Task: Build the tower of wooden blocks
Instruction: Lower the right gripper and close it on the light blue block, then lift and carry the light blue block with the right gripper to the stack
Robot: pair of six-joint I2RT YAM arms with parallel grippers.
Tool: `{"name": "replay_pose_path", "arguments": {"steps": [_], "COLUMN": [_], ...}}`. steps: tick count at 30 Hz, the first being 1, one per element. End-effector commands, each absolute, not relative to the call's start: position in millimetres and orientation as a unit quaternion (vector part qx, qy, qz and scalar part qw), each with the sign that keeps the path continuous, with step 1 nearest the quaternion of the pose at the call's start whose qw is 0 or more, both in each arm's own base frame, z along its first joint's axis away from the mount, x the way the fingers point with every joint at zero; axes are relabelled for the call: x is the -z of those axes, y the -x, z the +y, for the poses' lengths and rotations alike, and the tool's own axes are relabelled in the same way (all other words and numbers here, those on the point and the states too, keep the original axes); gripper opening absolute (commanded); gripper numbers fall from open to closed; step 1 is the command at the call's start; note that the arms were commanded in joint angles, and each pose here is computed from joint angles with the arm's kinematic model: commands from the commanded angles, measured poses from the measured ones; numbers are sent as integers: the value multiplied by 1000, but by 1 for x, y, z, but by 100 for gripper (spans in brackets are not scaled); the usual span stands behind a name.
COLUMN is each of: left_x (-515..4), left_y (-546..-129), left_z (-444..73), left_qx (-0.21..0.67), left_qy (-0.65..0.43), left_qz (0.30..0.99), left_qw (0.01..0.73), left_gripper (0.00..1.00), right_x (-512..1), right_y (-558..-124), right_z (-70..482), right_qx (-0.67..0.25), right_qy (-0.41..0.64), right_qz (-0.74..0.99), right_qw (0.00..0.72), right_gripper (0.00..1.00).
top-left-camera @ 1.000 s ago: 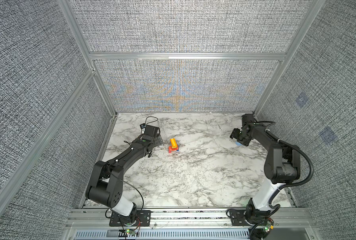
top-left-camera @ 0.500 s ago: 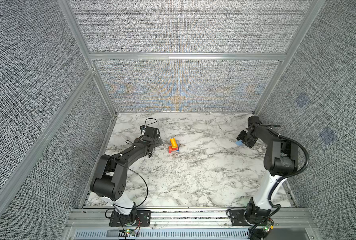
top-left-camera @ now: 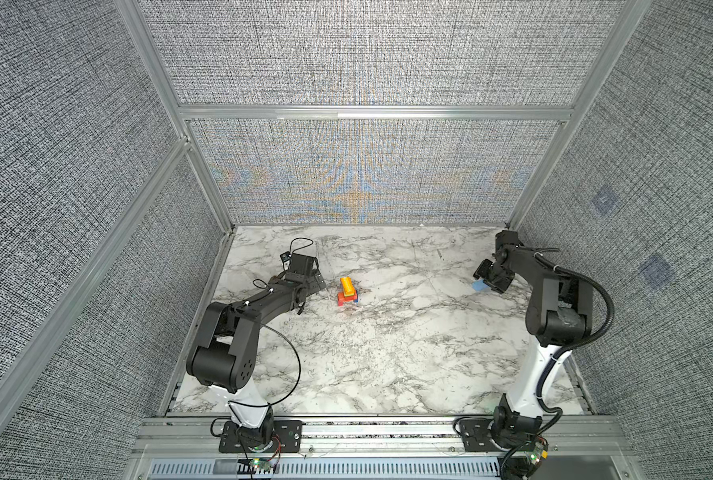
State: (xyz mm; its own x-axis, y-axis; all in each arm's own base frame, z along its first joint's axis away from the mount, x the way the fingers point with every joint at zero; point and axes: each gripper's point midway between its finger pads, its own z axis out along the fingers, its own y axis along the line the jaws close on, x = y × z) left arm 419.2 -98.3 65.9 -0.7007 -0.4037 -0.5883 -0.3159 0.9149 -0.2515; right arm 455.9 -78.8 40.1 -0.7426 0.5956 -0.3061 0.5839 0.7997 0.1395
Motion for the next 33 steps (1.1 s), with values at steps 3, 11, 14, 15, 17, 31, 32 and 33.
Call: {"name": "replay_pose_path", "arguments": {"steps": [3,11,14,15,17,31,32,33], "left_x": [-67,-64,-64,-64,-64,-74,-76,-78], "left_y": [-425,-425,-425,-426,-426,-414,-413,-410], "left_z": [-102,-103,-102,-102,-102,-99,-99,-99], "left_qx": [82,87,87,88,88,93,94,96], "left_qy": [198,199,200,200,201,204,205,205], "left_qz": [916,917,917,917,917,917,916,917], "left_qw": [339,333,333,334,333,331,331,329], "left_gripper": [99,99,99,99,99,99,99,99], "right_x": [-35,-23,-22,-23,-22,-27,-28,-32], "right_y": [-456,-455,-455,-455,-455,-446,-444,-443], "right_z": [-71,-68,-68,-68,-67,-57,-55,-53], "right_qx": [-30,-30,-31,-31,-31,-31,-32,-32], "right_qy": [-305,-306,-306,-306,-305,-288,-285,-284], "right_qz": [939,942,942,942,942,947,948,948], "right_qw": [154,135,135,136,136,136,135,138], "right_gripper": [68,68,62,59,51,22,22,21]}}
